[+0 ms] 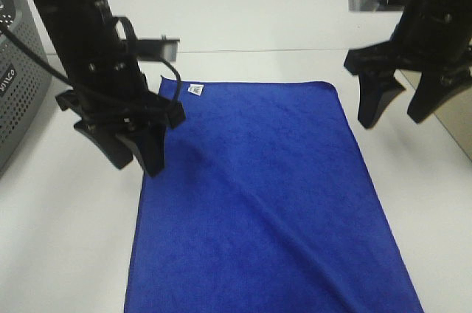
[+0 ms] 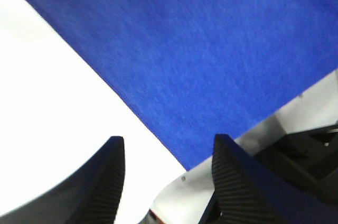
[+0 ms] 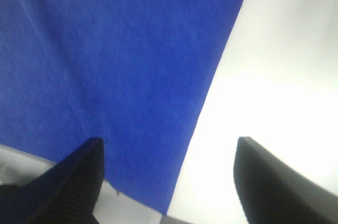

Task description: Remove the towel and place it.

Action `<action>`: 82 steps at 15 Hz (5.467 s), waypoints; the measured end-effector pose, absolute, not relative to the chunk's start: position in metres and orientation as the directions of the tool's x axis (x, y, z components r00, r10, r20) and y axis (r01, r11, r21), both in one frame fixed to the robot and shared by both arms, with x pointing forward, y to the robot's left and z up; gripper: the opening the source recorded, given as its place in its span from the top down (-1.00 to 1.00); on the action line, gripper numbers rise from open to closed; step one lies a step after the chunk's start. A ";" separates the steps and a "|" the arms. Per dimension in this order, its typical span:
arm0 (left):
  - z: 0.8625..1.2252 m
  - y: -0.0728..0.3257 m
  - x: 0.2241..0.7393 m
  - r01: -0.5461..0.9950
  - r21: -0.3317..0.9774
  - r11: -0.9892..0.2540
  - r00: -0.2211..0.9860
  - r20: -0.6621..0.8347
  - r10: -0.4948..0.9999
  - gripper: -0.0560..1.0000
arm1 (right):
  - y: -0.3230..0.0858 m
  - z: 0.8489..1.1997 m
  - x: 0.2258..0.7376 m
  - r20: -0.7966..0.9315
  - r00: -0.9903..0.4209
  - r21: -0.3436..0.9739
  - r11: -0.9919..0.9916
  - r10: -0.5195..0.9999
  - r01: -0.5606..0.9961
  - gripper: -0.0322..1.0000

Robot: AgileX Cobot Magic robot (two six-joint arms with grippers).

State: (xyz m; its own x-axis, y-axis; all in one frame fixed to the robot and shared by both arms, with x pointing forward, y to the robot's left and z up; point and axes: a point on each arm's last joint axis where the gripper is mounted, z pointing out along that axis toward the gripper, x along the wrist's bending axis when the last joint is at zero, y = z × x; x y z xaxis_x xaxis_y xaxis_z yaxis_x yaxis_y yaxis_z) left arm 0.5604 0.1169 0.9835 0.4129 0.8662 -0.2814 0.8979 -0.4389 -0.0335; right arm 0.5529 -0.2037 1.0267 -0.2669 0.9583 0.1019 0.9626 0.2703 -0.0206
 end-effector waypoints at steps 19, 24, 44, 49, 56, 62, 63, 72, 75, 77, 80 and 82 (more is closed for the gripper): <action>0.931 0.193 0.746 0.962 0.251 -0.108 0.185 -0.307 0.934 -0.03 | -0.234 0.937 0.729 0.345 -0.203 0.127 0.168 0.917 0.978 -0.32; 0.905 0.191 0.760 0.952 0.299 -0.072 0.169 -0.312 0.935 -0.25 | -0.241 0.911 0.747 0.351 -0.203 0.145 0.162 0.914 0.976 -0.31; 0.871 0.183 0.769 0.942 0.334 -0.035 0.176 -0.401 0.899 -0.28 | -0.255 0.875 0.757 0.368 -0.160 0.149 0.112 0.916 0.982 -0.31; 0.867 0.182 0.770 0.942 0.334 -0.037 0.180 -0.408 0.895 -0.27 | -0.254 0.873 0.758 0.397 -0.160 0.157 0.105 0.904 0.982 -0.31; 0.868 0.179 0.770 0.939 0.344 -0.032 0.191 -0.440 0.878 -0.24 | -0.246 0.869 0.760 0.414 -0.169 0.172 0.106 0.894 0.979 -0.30; 0.864 0.165 0.768 0.942 0.336 -0.024 0.192 -0.477 0.858 0.07 | -0.209 0.865 0.762 0.387 -0.256 0.240 0.172 0.886 0.956 -0.14; 0.862 0.161 0.767 0.940 0.340 -0.032 0.199 -0.470 0.860 0.22 | -0.209 0.865 0.761 0.376 -0.266 0.241 0.184 0.888 0.953 -0.07; 0.859 0.158 0.768 0.930 0.362 -0.064 0.232 -0.442 0.867 0.89 | -0.213 0.861 0.761 0.319 -0.299 0.236 0.230 0.899 0.944 0.91; 0.868 0.162 0.774 0.899 0.421 -0.121 0.291 -0.366 0.884 0.89 | -0.214 0.865 0.765 0.268 -0.370 0.303 0.286 0.890 0.909 0.91; 0.879 0.163 0.779 0.876 0.460 -0.142 0.317 -0.330 0.889 0.89 | -0.215 0.866 0.769 0.220 -0.397 0.350 0.308 0.891 0.885 0.91; 0.898 0.162 0.789 0.824 0.552 -0.126 0.338 -0.301 0.892 0.89 | -0.217 0.872 0.778 0.139 -0.444 0.428 0.351 0.885 0.833 0.91; 0.900 0.162 0.793 0.790 0.598 -0.131 0.354 -0.272 0.895 0.89 | -0.217 0.887 0.788 0.086 -0.460 0.513 0.357 0.883 0.781 0.91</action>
State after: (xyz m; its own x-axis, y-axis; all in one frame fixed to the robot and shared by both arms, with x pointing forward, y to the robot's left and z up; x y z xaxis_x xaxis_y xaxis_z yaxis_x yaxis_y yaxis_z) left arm 0.7932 0.1619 0.9002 0.3538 0.8949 -0.2719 0.7904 -0.1307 0.5985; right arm 0.7883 -0.2172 0.8867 -0.4605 0.8835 0.0863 0.7807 0.3568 0.5130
